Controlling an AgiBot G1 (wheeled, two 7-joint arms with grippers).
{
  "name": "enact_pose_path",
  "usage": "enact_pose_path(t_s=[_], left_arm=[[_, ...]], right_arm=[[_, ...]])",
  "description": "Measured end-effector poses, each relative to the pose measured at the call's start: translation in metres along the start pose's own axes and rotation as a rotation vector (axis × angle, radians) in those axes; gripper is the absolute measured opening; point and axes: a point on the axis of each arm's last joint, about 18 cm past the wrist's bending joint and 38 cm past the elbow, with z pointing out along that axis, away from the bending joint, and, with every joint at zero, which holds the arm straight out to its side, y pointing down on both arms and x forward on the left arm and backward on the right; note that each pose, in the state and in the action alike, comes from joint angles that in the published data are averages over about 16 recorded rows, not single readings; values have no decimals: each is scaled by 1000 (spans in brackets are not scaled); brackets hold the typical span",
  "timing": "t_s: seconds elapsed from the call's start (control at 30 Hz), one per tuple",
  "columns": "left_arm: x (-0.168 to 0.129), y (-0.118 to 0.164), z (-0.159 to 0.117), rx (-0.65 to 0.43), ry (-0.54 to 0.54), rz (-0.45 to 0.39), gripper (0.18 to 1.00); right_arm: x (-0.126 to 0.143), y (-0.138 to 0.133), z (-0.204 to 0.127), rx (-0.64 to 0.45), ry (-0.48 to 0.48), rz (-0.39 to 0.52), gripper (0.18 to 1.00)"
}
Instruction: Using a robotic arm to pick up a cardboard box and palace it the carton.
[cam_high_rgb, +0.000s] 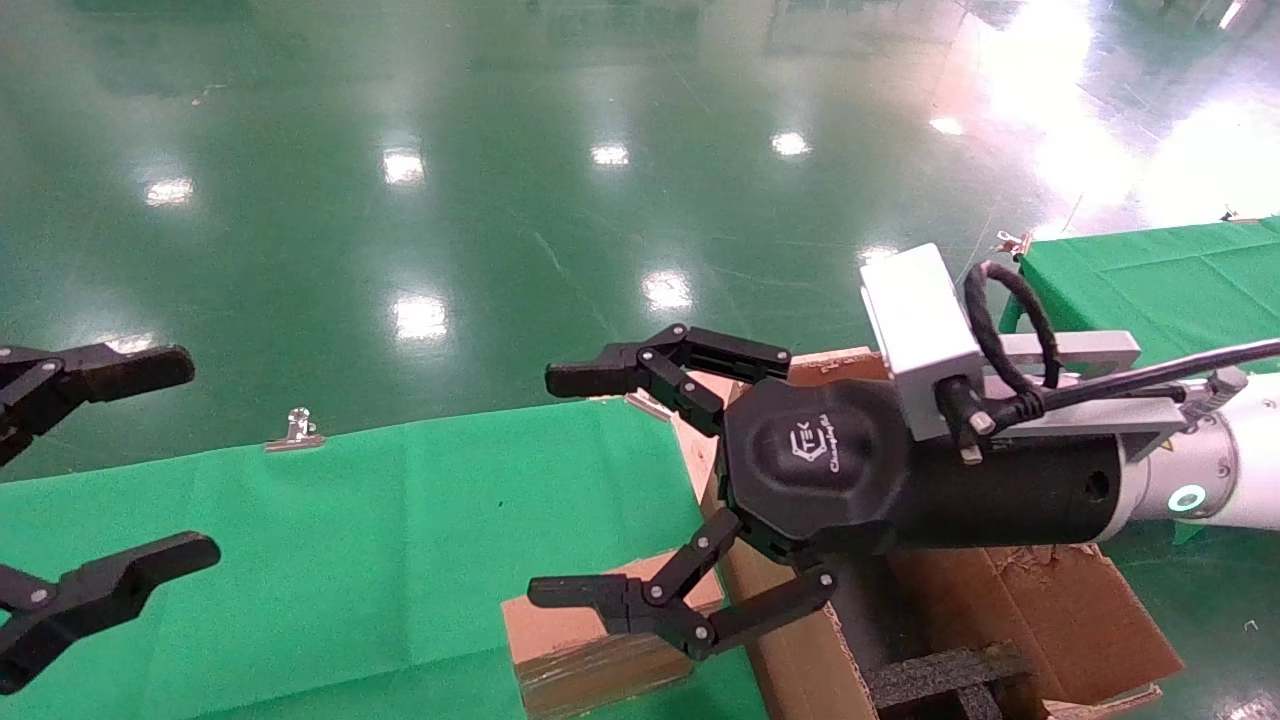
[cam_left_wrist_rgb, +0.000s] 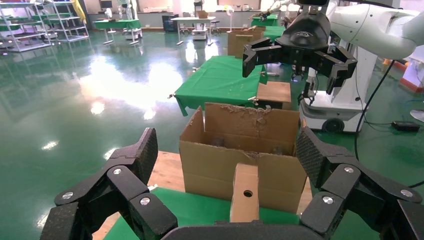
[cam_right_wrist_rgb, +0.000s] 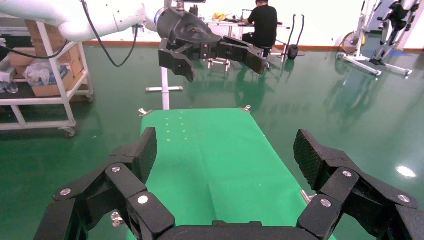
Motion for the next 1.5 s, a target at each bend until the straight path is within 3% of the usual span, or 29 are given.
enact_pose_path(t_s=[0.97,1.2,1.5], left_arm=[[0,0,0,0,0,0,985],[0,0,0,0,0,0,936],[0,0,0,0,0,0,815]], right_arm=[[0,3,2,-21,-7,0,1000],[1,19,14,-147,-48,-5,1000],[15,55,40,-446,-122,-22,1000]])
